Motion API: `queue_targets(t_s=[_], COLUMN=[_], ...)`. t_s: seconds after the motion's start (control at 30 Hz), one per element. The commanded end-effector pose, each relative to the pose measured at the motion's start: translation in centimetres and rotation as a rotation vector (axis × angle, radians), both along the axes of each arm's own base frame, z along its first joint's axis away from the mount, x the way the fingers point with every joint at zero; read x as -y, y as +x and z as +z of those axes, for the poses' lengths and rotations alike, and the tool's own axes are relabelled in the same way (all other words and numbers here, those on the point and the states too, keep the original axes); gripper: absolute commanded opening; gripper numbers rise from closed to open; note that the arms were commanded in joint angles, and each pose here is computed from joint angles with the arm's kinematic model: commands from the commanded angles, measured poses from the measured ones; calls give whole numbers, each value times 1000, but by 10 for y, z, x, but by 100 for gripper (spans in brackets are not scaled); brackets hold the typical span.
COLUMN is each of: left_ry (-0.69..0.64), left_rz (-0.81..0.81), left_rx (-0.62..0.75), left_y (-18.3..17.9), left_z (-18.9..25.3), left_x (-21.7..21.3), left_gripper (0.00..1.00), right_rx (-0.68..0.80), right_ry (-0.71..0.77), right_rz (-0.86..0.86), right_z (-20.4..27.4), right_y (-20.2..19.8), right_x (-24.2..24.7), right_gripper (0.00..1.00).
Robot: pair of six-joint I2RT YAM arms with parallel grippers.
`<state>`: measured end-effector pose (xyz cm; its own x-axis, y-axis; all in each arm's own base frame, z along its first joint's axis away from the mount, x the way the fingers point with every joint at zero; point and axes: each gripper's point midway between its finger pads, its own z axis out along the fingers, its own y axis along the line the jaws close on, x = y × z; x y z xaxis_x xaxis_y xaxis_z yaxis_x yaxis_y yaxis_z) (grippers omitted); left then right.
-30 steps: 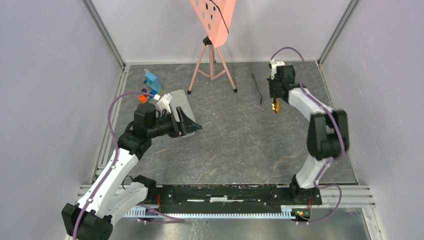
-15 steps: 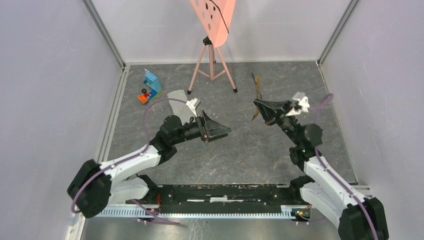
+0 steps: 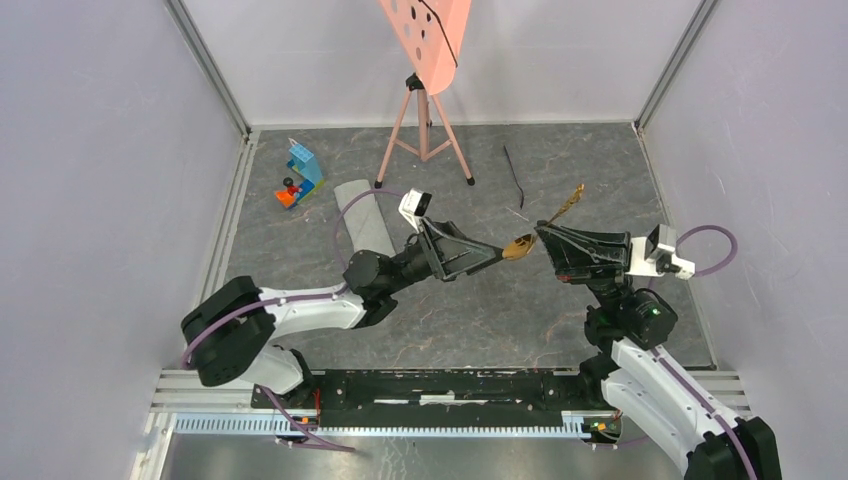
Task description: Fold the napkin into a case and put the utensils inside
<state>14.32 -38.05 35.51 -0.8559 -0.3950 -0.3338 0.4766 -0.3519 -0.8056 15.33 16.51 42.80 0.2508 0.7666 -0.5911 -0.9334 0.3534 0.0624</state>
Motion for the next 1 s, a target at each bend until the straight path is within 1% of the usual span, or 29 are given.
queue_targets(t_s=[0.0, 0.07, 0.17, 0.23, 0.33, 0.37, 0.43, 0.57, 0.67, 0.73, 0.77, 0.8, 0.83, 0.87, 0.9, 0.93, 0.97], left_ry=[-181, -191, -177, -184, -192, -197, -205, -222, -226, -216, -192, -153, -91, -22, 58, 164, 294], left_rz=[-58, -84, -75, -69, -75, -78, -83, -77, -75, -59, -43, -26, -6, 19, 51, 79, 94], left_rx=[-122, -185, -240, -249, -246, -246, -248, -267, -261, -247, -238, -227, -213, -200, -171, -138, -120], left_y=[2, 1, 5, 7, 6, 6, 6, 7, 8, 9, 12, 15, 22, 27, 34, 44, 49], left_z=[34, 28, 17, 17, 21, 22, 22, 21, 23, 22, 17, 11, 0, -10, -22, -38, -55], left_x=[4, 11, 18, 17, 18, 17, 17, 14, 13, 10, 8, 6, 3, -2, -12, -22, -31], left_gripper=[83, 82, 77, 73, 64, 58, 51, 39, 23, 6, 2, 2, 2, 2, 2, 2, 2], right_rx=[150, 168, 178, 184, 194, 194, 207, 236, 251, 217, 187, 124, 54, -28, -77, -133, -184], right_ry=[75, 84, 84, 75, 55, 55, 61, 71, 55, 21, 7, -13, -31, -63, -106, -175, -246], right_rz=[56, 65, 72, 61, 46, 42, 39, 39, 34, 34, 32, 27, 18, 2, -22, -43, -80], right_z=[14, 15, 15, 12, 7, 6, 3, 3, 2, -3, -8, -17, -28, -43, -57, -74, -90], right_y=[-36, -40, -41, -41, -41, -42, -46, -52, -55, -49, -45, -35, -25, -13, -5, 5, 16], right_x=[10, 11, 11, 10, 8, 9, 11, 13, 12, 7, 5, 3, 1, -2, -5, -11, -14], right_gripper=[0, 0, 0, 0, 0, 0, 0, 0, 0, 2, 11, 26, 45, 60, 66, 71, 75])
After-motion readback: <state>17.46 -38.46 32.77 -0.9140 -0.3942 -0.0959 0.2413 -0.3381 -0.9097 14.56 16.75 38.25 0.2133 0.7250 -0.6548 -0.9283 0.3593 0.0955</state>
